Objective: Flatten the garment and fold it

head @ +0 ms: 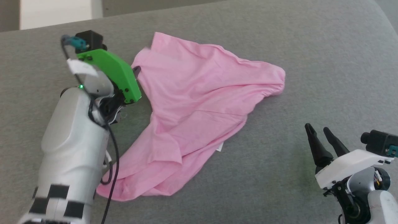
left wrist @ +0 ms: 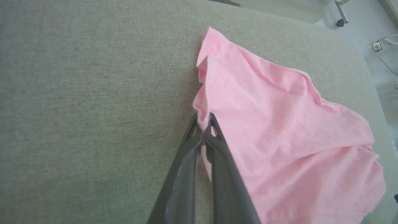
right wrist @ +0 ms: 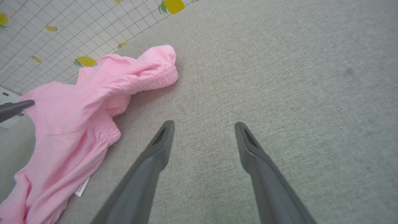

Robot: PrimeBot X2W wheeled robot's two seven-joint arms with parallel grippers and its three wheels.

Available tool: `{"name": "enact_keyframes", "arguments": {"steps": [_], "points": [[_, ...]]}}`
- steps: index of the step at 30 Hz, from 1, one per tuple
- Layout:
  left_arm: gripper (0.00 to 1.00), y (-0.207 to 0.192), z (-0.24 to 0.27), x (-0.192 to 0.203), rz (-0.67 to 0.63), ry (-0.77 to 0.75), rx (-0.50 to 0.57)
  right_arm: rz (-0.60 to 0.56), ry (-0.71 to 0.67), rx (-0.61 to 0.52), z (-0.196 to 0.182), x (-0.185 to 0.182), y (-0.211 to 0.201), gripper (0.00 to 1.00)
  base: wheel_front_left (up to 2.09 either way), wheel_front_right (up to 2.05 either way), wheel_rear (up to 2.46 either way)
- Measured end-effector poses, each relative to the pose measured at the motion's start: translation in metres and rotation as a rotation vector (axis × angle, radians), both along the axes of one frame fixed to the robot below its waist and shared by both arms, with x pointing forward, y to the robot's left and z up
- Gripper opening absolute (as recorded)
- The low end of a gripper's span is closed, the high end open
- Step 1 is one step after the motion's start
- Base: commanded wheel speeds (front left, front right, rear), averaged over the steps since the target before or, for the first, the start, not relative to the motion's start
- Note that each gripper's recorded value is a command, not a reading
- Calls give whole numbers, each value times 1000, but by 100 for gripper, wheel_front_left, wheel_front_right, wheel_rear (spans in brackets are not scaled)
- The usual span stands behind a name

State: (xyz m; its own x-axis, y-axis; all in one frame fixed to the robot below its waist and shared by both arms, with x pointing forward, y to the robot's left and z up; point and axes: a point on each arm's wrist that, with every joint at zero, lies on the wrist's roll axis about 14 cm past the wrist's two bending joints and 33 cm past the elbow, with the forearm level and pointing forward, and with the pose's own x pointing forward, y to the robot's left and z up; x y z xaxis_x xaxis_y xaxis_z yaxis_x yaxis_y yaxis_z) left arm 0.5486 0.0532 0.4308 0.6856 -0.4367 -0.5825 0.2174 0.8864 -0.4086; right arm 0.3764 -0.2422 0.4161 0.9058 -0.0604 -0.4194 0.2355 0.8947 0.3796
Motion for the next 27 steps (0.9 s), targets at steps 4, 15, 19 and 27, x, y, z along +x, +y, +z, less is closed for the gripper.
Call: {"name": "enact_keyframes", "arguments": {"steps": [4,15,19,27], "points": [[0,35,14,-17,104,-86,-74,37,-6,13,2,4,12,100,0,0,0],[0,99,-29,-158,363,69,-121,141,-37,31,16,19,44,100,0,0,0],[35,98,-32,-182,395,104,-158,167,-39,37,17,22,53,100,0,0,0],[100,151,60,-143,513,-411,-87,242,-23,0,26,30,68,100,0,0,0]]}}
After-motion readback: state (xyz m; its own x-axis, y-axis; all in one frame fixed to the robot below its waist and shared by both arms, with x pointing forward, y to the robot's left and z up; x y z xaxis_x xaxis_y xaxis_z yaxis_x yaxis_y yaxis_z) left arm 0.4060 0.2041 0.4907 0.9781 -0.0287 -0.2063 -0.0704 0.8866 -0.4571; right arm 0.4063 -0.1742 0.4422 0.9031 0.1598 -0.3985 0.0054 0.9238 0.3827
